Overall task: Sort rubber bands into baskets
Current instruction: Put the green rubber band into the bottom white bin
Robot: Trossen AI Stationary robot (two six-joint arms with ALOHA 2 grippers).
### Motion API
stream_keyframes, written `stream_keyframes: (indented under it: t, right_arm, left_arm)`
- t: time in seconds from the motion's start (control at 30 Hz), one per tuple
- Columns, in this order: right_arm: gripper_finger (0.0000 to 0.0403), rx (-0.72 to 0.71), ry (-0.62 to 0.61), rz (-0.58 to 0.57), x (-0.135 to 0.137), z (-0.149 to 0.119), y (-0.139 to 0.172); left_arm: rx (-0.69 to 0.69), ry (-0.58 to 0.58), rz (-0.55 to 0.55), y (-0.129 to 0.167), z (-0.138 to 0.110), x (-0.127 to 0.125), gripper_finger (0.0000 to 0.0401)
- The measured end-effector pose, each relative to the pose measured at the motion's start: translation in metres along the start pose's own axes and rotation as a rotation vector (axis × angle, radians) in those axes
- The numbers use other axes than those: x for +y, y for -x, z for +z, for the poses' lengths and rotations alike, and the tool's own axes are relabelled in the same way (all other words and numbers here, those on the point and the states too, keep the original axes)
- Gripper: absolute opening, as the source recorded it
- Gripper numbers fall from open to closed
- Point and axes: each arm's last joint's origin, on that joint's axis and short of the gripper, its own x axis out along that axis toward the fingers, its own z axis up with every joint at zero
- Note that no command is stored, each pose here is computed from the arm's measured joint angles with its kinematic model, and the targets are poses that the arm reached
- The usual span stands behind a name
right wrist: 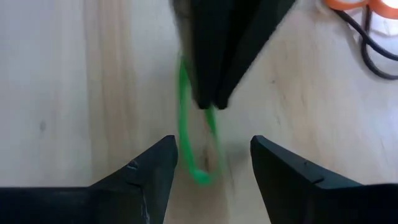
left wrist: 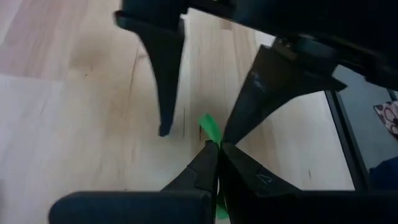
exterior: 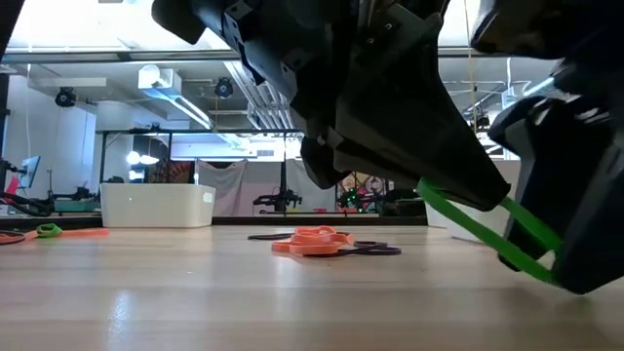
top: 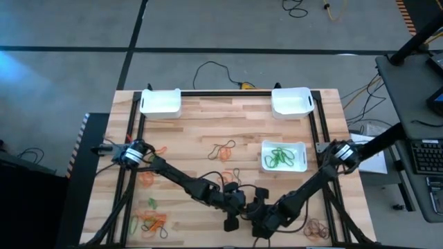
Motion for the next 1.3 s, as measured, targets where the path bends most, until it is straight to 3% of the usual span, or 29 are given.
stream_keyframes:
  t: [0.13,0.4,0.67,0.8,0.9,1.07,1.2,1.3]
  right_arm:
    - [0.0155,-0.006,-0.003,0.005,0.0,0.0,-0.003]
    - [0.0022,0.016,-0.002,0.025,-0.001,0.001,-0.008]
    - [0.0013,0.154,0.079,0.004,-0.018,0.004,0.011]
    - [0.0013,0.248,0.117,-0.055,-0.044,0.014,0.039]
    - [0.0013,0.238,0.113,-0.069,-0.067,0.031,0.069]
    - [0.0013,0.139,0.009,-0.057,-0.112,0.056,0.124]
    - [0.0013,0.121,-0.205,-0.146,-0.158,0.055,0.15]
    - [0.0013,0.144,-0.415,-0.234,-0.192,0.041,0.149]
  left_arm:
    - [0.001,0.0,0.001,0.0,0.0,0.0,0.0]
    - [0.023,0.026,0.014,0.003,0.0,0.001,0.002]
    - [0.152,0.085,0.111,0.027,-0.001,0.002,0.0119]
    - [0.283,0.044,0.221,0.052,-0.009,0.0,0.0166]
    - [0.396,-0.006,0.312,0.074,-0.017,-0.003,0.019]
    - [0.552,-0.053,0.427,0.104,-0.036,-0.001,0.0209]
    - [0.562,0.055,0.468,0.13,-0.055,0.008,0.021]
    - [0.545,0.155,0.485,0.146,-0.083,0.011,0.021]
